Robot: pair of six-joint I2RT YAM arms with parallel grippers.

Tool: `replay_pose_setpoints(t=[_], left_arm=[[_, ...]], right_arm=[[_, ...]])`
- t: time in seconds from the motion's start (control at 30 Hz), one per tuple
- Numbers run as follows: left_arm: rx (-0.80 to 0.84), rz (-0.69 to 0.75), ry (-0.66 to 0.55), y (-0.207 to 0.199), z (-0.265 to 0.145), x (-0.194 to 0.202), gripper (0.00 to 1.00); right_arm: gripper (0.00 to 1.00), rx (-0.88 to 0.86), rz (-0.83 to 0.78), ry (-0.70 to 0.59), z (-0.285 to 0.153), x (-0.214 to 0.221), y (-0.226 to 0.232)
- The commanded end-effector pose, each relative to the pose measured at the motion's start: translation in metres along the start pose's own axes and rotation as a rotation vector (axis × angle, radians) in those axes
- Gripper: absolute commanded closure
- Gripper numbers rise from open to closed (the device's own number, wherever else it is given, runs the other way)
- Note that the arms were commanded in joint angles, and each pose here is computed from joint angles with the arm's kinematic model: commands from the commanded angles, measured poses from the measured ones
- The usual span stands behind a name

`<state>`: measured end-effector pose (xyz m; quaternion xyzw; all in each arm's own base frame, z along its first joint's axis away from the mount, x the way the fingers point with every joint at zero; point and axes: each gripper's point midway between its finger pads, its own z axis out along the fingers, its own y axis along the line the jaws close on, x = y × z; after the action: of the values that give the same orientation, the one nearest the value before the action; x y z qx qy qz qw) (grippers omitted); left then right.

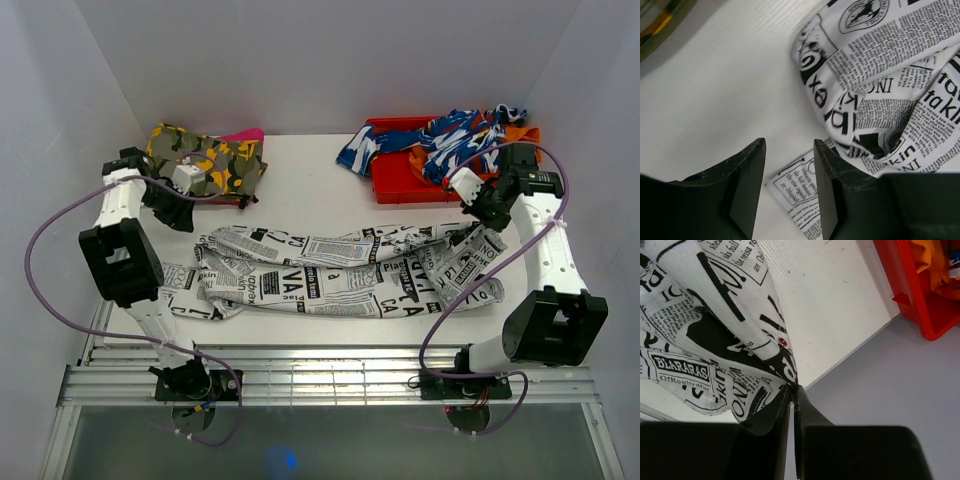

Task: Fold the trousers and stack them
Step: Flatten the trousers out

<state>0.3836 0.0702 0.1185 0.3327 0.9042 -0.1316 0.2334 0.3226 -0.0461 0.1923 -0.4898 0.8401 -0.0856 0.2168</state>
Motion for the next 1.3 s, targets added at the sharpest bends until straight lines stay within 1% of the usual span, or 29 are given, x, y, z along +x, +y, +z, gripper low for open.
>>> replay_pose_setpoints(t=[0.0, 0.17, 0.23, 0.27, 0.3, 0.33, 0.37, 0.4, 0.43, 0.47, 0.53, 0.57, 0.6, 0.63, 0.67, 0.7, 0.73, 0.77, 0.8, 0.87, 0.9, 0.93, 1.0, 1.03, 1.07, 1.1, 1.13, 1.23, 1.27], left_arm=[[0.101, 0.033, 0.033, -0.022, 0.030, -0.006, 0.46], [0.214, -0.030, 0.072, -0.051, 0.048, 0.006, 0.45], [0.260, -0.046, 0.108, -0.066, 0.056, 0.019, 0.45], [0.247, -0.044, 0.115, -0.064, 0.061, 0.022, 0.46], [0.235, -0.079, 0.125, -0.064, 0.064, 0.025, 0.48], [0.235, -0.105, 0.137, -0.064, 0.070, 0.029, 0.53], [0.222, -0.121, 0.137, -0.060, 0.074, 0.028, 0.69], [0.185, -0.131, 0.125, -0.049, 0.078, 0.023, 0.77], [0.145, -0.174, 0.107, -0.035, 0.080, 0.011, 0.83], [0.115, -0.180, 0.087, -0.024, 0.078, 0.001, 0.91], [0.065, -0.185, 0.024, -0.005, 0.066, -0.029, 0.99], [0.002, -0.145, -0.052, 0.015, 0.043, -0.064, 1.00], [0.011, -0.127, -0.076, 0.012, 0.029, -0.077, 1.00], [-0.008, -0.095, -0.103, 0.015, 0.015, -0.090, 1.00], [-0.034, -0.034, -0.135, 0.013, -0.012, -0.108, 1.00], [-0.034, -0.005, -0.144, 0.008, -0.024, -0.112, 1.00], [-0.020, 0.022, -0.151, 0.000, -0.034, -0.114, 1.00], [-0.008, 0.076, -0.146, -0.009, -0.043, -0.113, 1.00], [0.022, 0.074, -0.120, -0.030, -0.056, -0.100, 1.00], [0.034, 0.097, -0.088, -0.053, -0.062, -0.080, 1.00], [0.061, 0.152, -0.053, -0.080, -0.065, -0.053, 1.00], [0.070, 0.177, -0.032, -0.092, -0.066, -0.039, 1.00], [0.083, 0.196, 0.025, -0.114, -0.065, -0.008, 1.00], [0.105, 0.211, 0.057, -0.136, -0.062, 0.018, 1.00], [0.101, 0.234, 0.095, -0.144, -0.062, 0.035, 1.00], [0.103, 0.298, 0.113, -0.151, -0.062, 0.048, 1.00], [0.112, 0.312, 0.136, -0.168, -0.060, 0.071, 1.00], [0.133, 0.344, 0.215, -0.182, -0.052, 0.106, 1.00], [0.191, 0.321, 0.263, -0.192, -0.041, 0.127, 1.00]], right_arm=[[0.92, 0.036, -0.099, -0.006, -0.010, -0.006, -0.018], [0.92, 0.071, -0.109, 0.007, -0.014, -0.006, -0.028], [0.92, 0.087, -0.119, 0.006, -0.013, -0.006, -0.032], [0.92, 0.092, -0.123, 0.005, -0.013, -0.006, -0.033], [0.92, 0.096, -0.123, 0.002, -0.012, -0.007, -0.034], [0.92, 0.095, -0.122, 0.001, -0.010, -0.007, -0.034], [0.92, 0.097, -0.121, -0.005, -0.010, -0.009, -0.036], [0.92, 0.100, -0.120, -0.012, -0.010, -0.011, -0.038], [0.92, 0.094, -0.115, -0.015, -0.005, -0.013, -0.040], [0.92, 0.113, -0.110, -0.027, -0.010, -0.019, -0.049], [0.92, 0.118, -0.106, -0.036, -0.009, -0.026, -0.062], [0.92, 0.097, -0.105, -0.038, -0.013, -0.028, -0.062], [0.92, 0.131, -0.127, -0.061, -0.029, -0.036, -0.078], [0.92, 0.120, -0.143, -0.105, -0.037, -0.044, -0.080], [0.92, 0.080, -0.156, -0.113, -0.045, -0.043, -0.073], [0.92, 0.105, -0.203, -0.137, -0.063, -0.047, -0.080], [0.92, 0.078, -0.227, -0.165, -0.070, -0.049, -0.073], [0.92, 0.055, -0.249, -0.161, -0.075, -0.046, -0.065], [0.92, 0.053, -0.292, -0.156, -0.079, -0.043, -0.059], [0.92, 0.007, -0.376, -0.128, -0.076, -0.024, -0.023], [0.92, 0.022, -0.427, -0.119, -0.085, -0.017, -0.007], [0.92, -0.071, -0.490, -0.079, -0.062, 0.003, 0.020], [0.92, -0.122, -0.524, -0.050, -0.052, 0.019, 0.045], [0.92, -0.160, -0.543, -0.032, -0.044, 0.032, 0.065], [0.92, -0.178, -0.548, -0.023, -0.041, 0.037, 0.074], [0.92, -0.191, -0.554, -0.017, -0.038, 0.042, 0.082], [0.92, -0.193, -0.564, -0.006, -0.038, 0.047, 0.088], [0.92, -0.274, -0.582, 0.024, -0.022, 0.064, 0.113], [0.92, -0.315, -0.581, 0.033, -0.014, 0.071, 0.123]])
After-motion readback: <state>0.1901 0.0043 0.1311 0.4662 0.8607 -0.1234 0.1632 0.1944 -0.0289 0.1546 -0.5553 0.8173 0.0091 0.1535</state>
